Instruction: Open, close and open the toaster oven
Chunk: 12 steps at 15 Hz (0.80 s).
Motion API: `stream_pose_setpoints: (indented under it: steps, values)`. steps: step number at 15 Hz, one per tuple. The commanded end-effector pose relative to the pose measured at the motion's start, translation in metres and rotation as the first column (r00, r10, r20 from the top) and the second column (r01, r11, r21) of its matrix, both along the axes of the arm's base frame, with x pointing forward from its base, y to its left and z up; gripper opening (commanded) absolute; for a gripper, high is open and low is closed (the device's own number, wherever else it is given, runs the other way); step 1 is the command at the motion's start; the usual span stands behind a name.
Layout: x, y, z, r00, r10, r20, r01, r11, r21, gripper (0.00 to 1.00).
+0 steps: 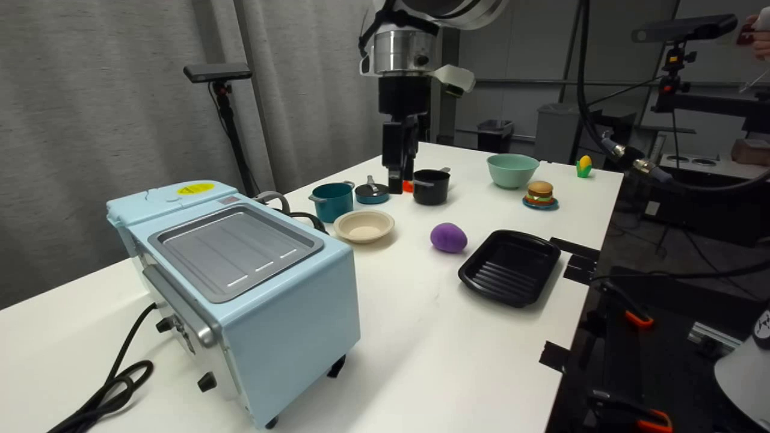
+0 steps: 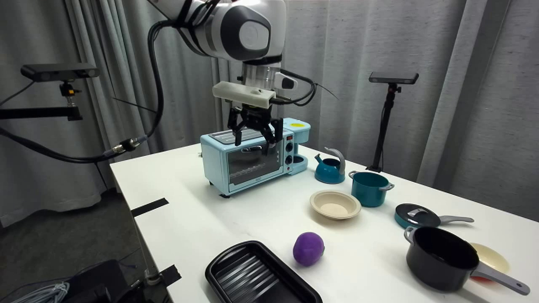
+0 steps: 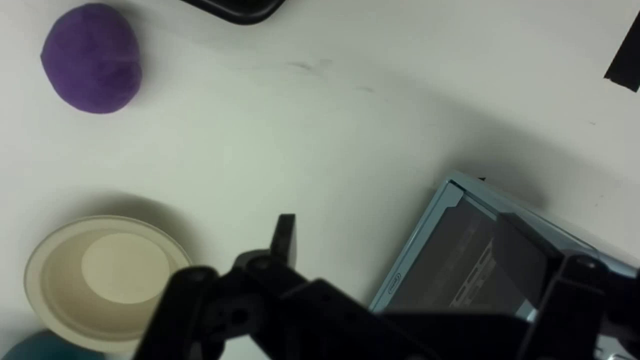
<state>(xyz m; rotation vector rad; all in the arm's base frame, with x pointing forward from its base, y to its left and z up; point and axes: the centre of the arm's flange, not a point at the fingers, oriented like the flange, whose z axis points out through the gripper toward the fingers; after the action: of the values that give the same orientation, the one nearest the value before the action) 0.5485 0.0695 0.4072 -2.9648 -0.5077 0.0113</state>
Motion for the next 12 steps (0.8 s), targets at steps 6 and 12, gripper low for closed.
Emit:
stream_pose_setpoints:
  steps: [6, 12]
  values:
    - [0.067, 0.033, 0.028, 0.973, 0.152, 0.175, -0.132, 0.984, -0.119, 1.00]
    - [0.056, 0.032, 0.024, 0.979, 0.129, 0.157, -0.113, 0.988, -0.104, 1.00]
